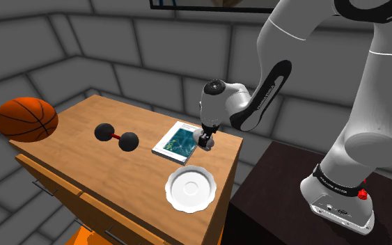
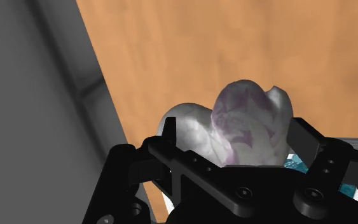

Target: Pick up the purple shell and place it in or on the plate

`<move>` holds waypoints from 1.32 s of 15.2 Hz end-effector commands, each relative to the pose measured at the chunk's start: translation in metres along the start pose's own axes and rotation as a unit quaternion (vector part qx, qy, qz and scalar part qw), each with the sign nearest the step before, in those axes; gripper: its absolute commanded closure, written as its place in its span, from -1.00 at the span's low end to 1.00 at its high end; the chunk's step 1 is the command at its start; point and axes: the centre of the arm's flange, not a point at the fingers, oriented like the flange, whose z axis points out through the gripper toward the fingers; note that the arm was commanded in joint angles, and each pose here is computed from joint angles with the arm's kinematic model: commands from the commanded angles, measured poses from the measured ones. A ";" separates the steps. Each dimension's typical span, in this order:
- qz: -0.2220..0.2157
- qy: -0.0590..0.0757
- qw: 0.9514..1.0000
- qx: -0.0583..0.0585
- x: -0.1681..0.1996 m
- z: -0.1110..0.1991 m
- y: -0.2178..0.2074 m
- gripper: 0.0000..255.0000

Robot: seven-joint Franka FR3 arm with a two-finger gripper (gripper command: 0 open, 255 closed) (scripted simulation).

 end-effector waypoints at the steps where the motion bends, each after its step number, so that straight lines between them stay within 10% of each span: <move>1: 0.000 0.000 1.000 0.000 0.000 0.000 0.000 -1.00; 2: 0.000 0.000 1.000 0.000 0.000 0.000 0.000 1.00; 17: 0.000 0.001 1.000 0.000 0.004 -0.021 0.004 1.00; 18: 0.000 0.001 1.000 0.000 0.004 -0.021 0.004 -1.00; 20: 0.129 -0.124 0.984 0.011 0.067 -0.020 0.012 -1.00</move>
